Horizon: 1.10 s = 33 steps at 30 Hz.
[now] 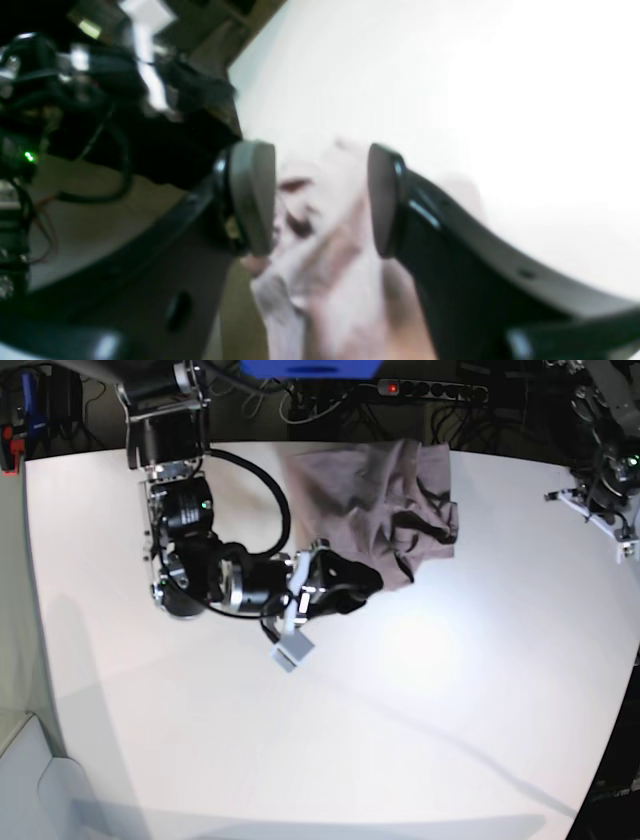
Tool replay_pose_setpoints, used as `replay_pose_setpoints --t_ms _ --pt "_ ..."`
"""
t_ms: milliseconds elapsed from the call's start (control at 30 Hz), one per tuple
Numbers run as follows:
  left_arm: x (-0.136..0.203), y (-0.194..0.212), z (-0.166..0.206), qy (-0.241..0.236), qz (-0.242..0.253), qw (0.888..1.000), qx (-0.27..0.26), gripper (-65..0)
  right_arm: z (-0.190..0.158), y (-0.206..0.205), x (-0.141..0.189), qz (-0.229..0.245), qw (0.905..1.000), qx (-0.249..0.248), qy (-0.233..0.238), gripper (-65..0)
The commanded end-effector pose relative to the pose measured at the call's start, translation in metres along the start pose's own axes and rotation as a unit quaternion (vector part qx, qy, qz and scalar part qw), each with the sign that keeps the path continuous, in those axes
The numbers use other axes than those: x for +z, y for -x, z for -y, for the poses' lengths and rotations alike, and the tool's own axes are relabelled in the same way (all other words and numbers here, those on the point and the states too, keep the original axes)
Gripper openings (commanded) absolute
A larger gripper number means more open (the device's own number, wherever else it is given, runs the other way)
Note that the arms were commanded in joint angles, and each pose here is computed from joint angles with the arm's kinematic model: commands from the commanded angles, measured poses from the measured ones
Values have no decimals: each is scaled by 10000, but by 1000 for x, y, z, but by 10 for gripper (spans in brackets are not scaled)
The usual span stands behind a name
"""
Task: Layout the t-shirt on the table in an organized manner, then fold the t-shirt properly
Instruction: 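Lower the folded end onto the bundle and release with the right gripper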
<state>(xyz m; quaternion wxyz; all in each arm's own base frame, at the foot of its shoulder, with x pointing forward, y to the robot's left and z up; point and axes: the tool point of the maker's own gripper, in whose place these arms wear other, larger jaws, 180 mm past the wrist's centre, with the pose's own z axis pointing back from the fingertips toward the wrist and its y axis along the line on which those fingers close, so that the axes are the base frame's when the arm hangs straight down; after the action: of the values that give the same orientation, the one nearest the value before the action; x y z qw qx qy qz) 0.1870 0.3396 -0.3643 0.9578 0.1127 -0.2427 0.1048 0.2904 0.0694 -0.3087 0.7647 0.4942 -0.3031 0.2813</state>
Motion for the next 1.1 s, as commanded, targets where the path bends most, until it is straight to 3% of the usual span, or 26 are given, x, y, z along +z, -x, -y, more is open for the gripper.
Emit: replay_pose_setpoints --t_ms 0,133,233,400,500,700,967,1067 --pt "7 -8 -11 -111 150 9997 -150 -649 -5 -18 3 254 9996 123 -91 -432" --pt "10 -5 -20 -123 148 9986 -489 -649 -5 -2 2 168 9998 -50 -99 -556" --pt "10 -3 -20 -97 130 9983 -558 -649 -8 9 0 127 9997 -171 -130 -598" --pt "9 -1 -19 -67 97 9983 -577 -649 -33 25 -21 -129 9986 -136 -497 -599" --pt "9 0 -19 -57 81 9983 -578 -649 -51 26 -37 -24 9970 -94 -762 -599" --pt "10 9 -19 -45 -1 9980 -625 -649 -30 56 -62 -485 9963 -344 -612 -600" --pt "9 14 -17 10 133 9979 -638 -649 -20 31 -64 -324 9979 -143 -537 -599" --pt "7 17 -12 57 134 9981 -594 -649 -36 19 -76 -168 9970 75 -753 -599"
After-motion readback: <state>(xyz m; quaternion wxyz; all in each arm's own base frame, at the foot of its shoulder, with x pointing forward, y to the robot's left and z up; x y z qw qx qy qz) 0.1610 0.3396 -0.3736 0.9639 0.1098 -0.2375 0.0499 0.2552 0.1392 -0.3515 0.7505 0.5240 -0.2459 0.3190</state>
